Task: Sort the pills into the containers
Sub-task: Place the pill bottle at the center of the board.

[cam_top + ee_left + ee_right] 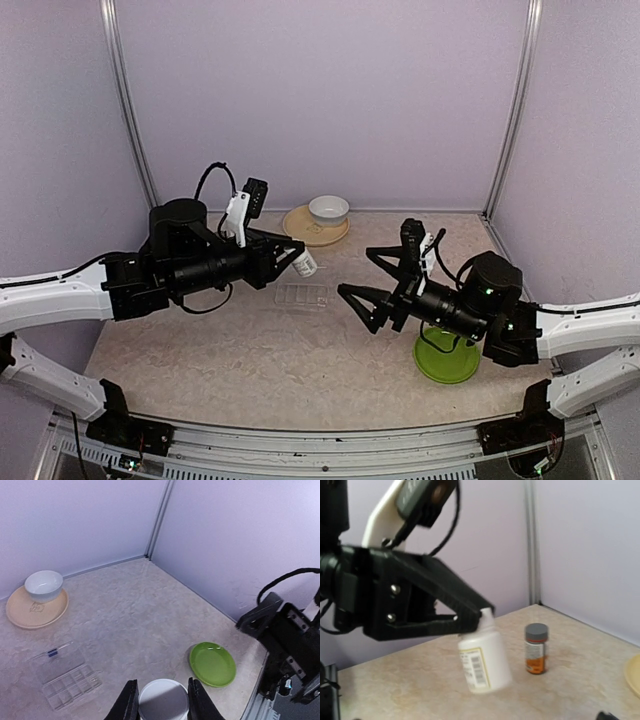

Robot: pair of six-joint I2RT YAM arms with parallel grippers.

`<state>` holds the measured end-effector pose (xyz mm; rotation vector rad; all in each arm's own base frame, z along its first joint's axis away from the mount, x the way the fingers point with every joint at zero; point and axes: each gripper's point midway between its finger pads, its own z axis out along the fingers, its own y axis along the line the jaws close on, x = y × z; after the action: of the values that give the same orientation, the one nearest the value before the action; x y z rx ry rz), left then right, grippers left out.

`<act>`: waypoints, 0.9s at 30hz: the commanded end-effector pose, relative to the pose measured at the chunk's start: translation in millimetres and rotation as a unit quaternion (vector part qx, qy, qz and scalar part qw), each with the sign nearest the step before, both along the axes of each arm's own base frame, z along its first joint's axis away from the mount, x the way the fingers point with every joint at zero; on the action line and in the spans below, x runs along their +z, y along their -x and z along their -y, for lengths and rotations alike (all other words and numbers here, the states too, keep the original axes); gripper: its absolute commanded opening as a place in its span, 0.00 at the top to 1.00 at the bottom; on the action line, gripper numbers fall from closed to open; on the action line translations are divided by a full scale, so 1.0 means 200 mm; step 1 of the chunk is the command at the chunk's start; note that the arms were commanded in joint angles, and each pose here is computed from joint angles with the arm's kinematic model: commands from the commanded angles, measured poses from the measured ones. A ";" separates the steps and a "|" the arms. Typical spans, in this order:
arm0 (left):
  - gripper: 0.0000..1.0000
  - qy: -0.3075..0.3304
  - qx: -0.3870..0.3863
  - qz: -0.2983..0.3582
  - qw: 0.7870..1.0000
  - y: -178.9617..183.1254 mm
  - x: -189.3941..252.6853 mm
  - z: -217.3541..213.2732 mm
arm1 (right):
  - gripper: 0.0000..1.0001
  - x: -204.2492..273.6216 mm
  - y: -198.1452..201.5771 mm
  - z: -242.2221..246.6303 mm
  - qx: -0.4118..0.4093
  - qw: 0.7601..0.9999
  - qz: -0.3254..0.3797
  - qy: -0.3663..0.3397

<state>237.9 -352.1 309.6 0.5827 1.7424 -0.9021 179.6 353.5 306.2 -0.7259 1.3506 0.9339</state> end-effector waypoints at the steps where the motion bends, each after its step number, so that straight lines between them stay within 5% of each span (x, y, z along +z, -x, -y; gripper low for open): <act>1: 0.85 -0.074 0.099 0.006 0.992 -0.14 -0.16 -0.22 | 0.00 -0.03 -0.02 0.07 -0.033 0.999 0.002 0.011; 16: 0.85 -0.213 0.350 -0.055 0.910 -0.49 -0.62 -0.80 | 0.00 -0.07 -0.01 0.12 -0.039 0.999 -0.006 0.006; 27: 0.85 -0.217 0.428 -0.092 0.873 -0.67 -0.86 -1.06 | 0.00 -0.10 0.01 0.17 -0.039 0.999 -0.012 0.003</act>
<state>359.0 -160.5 144.5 0.0433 2.1321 0.0337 179.6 327.2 286.9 -0.6883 1.3924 0.8745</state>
